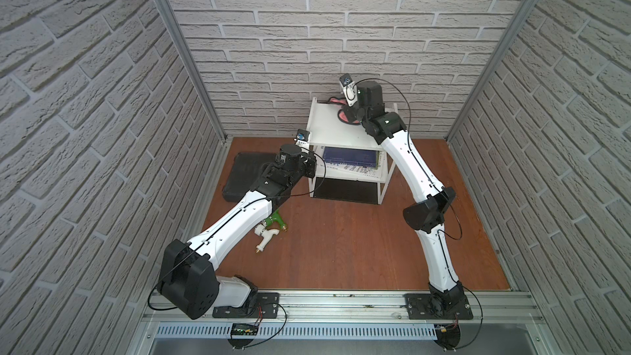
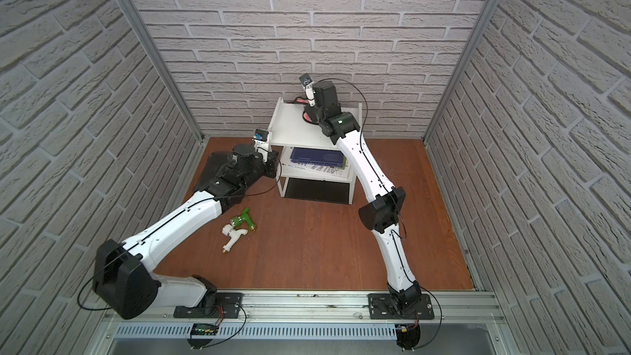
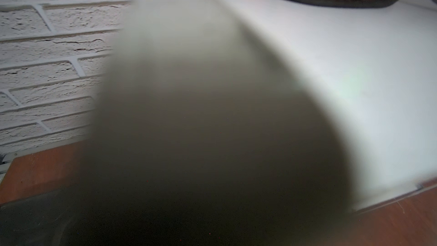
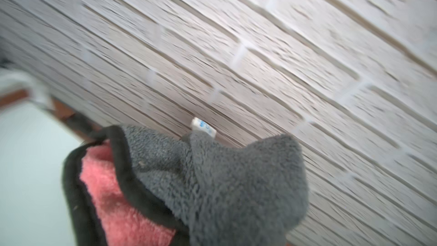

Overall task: Wipe the bookshelf clean with a cloth
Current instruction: Wipe the dust from the shelf, then adjust the cleaning item, then wipe the dust from the shelf, then hold the shelf at the center of the board.

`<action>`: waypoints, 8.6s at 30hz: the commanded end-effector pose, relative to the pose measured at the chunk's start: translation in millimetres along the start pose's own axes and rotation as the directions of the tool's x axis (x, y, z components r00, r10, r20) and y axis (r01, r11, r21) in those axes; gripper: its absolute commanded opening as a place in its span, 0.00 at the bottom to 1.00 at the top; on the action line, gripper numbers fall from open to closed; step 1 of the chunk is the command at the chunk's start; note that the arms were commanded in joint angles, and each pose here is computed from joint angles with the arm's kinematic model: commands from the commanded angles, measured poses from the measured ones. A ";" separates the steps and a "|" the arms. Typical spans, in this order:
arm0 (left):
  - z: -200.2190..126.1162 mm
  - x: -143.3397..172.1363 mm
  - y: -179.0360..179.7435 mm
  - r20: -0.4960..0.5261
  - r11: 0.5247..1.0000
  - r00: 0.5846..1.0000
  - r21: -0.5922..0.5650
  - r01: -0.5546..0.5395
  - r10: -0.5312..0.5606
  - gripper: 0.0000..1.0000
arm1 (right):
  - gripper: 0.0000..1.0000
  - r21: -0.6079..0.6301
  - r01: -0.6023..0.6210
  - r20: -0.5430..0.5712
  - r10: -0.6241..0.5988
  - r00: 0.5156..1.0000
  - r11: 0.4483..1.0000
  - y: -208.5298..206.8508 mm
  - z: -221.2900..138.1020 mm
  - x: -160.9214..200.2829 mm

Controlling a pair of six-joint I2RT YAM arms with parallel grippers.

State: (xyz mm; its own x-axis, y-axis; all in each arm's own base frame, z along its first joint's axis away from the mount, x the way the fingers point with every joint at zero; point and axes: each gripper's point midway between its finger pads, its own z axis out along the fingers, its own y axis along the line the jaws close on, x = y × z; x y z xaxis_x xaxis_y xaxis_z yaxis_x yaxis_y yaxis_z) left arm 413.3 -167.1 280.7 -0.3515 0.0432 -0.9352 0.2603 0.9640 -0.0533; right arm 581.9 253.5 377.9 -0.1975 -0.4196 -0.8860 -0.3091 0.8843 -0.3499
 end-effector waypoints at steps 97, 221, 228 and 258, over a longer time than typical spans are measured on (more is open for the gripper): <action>-6.8 36.0 42.1 -0.046 0.965 0.984 -0.208 0.162 -0.175 0.00 | 0.03 -0.315 -0.201 -0.056 0.194 0.979 0.927 -30.1 -215.1 129.2; -134.8 23.6 -169.2 0.215 0.668 0.965 0.698 -0.259 0.149 0.81 | 0.03 -0.886 -0.294 -0.117 0.440 0.890 0.359 142.8 -271.8 83.1; -98.7 17.1 -179.4 0.211 0.756 0.959 0.591 -0.281 0.192 0.36 | 0.03 -0.842 -0.383 -0.167 0.491 0.855 0.381 140.9 -260.9 81.6; -61.1 -30.1 6.6 0.004 0.894 0.952 0.347 0.285 -0.305 0.00 | 0.70 -0.001 -0.418 0.239 0.406 0.882 0.909 -27.4 -211.2 153.0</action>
State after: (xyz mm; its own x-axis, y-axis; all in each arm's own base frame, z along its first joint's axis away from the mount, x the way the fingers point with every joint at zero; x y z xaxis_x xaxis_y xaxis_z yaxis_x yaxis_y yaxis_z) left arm 364.1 -133.7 358.7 -0.3444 -0.2837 -0.8949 0.4052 0.8150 -0.4143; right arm 356.5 122.5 295.8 -0.1498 0.0260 -0.9884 -0.2047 0.9772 0.0567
